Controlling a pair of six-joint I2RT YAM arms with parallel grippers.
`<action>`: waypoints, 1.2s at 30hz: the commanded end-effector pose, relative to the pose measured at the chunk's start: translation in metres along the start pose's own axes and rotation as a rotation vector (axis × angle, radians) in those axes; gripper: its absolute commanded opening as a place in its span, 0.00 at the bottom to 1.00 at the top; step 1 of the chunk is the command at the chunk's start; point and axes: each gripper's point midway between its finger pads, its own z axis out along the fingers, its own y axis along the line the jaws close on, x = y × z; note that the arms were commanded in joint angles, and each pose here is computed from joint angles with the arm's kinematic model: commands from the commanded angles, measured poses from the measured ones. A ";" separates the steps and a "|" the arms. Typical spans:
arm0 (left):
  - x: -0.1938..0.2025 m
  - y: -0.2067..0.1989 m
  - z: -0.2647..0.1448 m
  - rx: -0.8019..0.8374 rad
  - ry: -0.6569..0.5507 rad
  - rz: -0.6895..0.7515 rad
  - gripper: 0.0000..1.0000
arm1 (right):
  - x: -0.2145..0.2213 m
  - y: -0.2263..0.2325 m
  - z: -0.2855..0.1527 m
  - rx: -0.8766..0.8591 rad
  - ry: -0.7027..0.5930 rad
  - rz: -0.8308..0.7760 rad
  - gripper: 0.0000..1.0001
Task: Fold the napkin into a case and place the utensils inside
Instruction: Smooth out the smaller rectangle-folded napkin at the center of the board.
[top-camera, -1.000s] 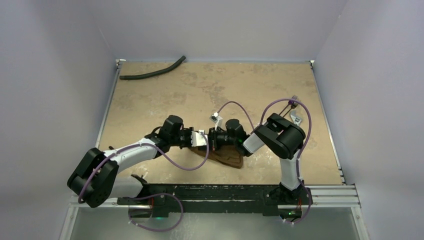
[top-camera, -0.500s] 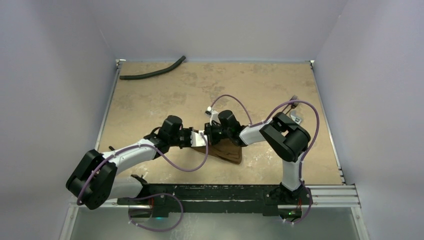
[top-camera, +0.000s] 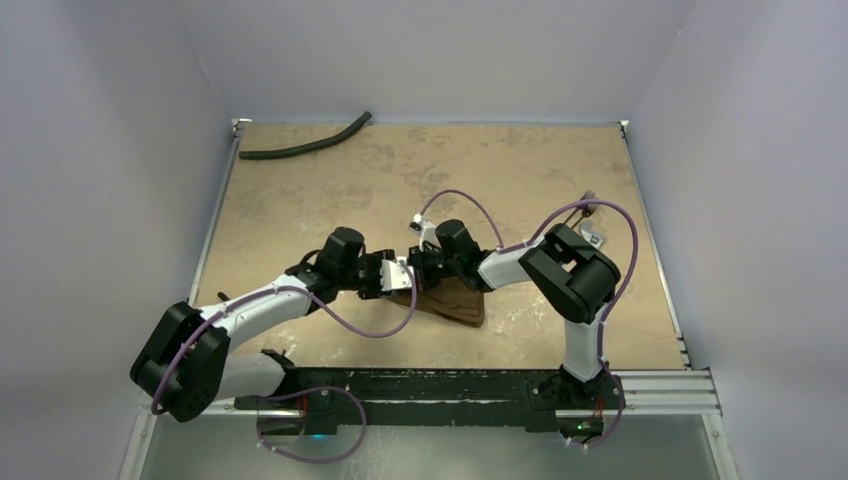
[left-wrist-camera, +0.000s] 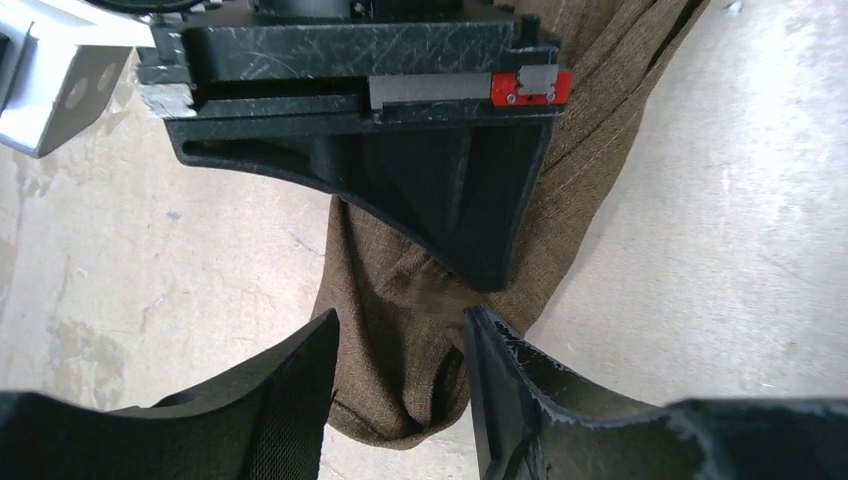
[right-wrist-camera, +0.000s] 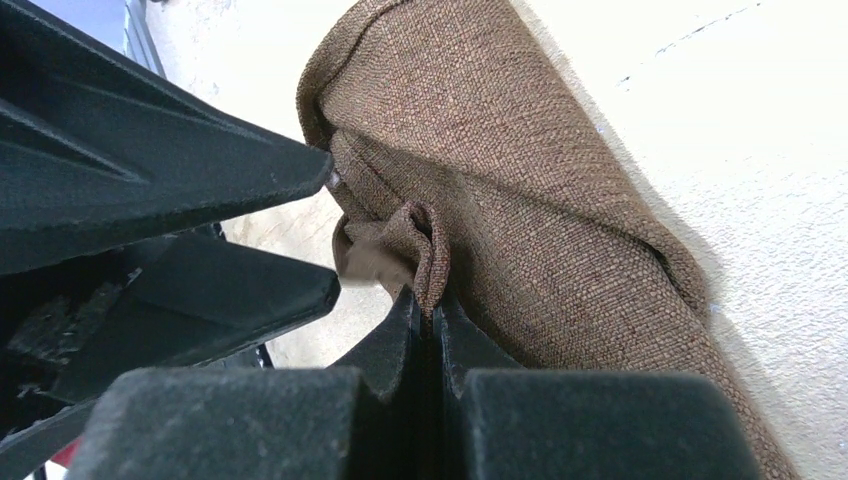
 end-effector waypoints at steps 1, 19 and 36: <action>-0.021 -0.012 -0.006 0.108 -0.071 -0.037 0.47 | 0.002 0.003 -0.003 -0.027 -0.007 -0.037 0.00; -0.009 0.020 0.012 -0.090 -0.039 0.078 0.37 | 0.001 0.011 -0.007 -0.059 -0.016 -0.067 0.00; -0.020 0.042 0.006 -0.161 -0.041 0.183 0.32 | 0.009 0.017 -0.009 -0.101 0.018 -0.056 0.00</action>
